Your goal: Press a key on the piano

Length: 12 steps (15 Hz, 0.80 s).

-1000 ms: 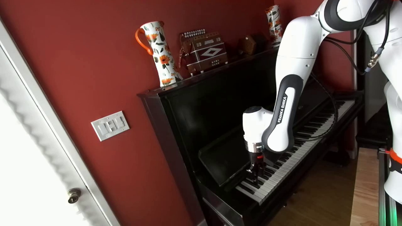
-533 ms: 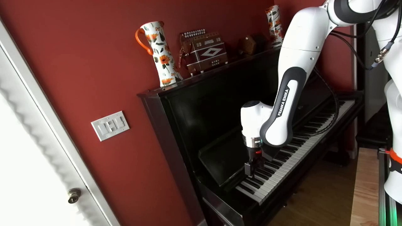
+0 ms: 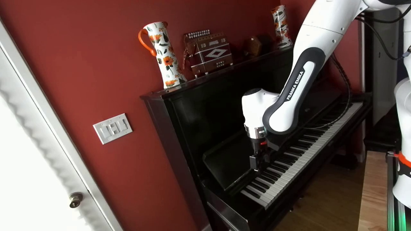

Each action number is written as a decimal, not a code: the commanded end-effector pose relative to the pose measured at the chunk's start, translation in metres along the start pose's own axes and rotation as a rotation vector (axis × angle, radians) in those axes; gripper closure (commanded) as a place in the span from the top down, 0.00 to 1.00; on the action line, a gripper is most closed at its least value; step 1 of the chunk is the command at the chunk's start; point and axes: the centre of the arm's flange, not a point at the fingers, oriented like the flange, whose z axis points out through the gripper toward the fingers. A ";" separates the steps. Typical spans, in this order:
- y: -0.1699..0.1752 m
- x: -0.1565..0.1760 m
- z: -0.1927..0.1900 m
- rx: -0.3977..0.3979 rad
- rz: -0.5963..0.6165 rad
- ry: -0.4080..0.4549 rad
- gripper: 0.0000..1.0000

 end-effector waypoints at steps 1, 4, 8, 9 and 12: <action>0.005 -0.014 -0.037 0.003 0.016 -0.025 1.00; 0.003 -0.020 -0.061 0.011 0.030 -0.016 1.00; -0.001 -0.029 -0.091 0.009 0.027 -0.018 1.00; -0.001 -0.031 -0.098 0.007 0.026 -0.018 1.00; -0.003 -0.038 -0.113 -0.004 0.024 -0.019 1.00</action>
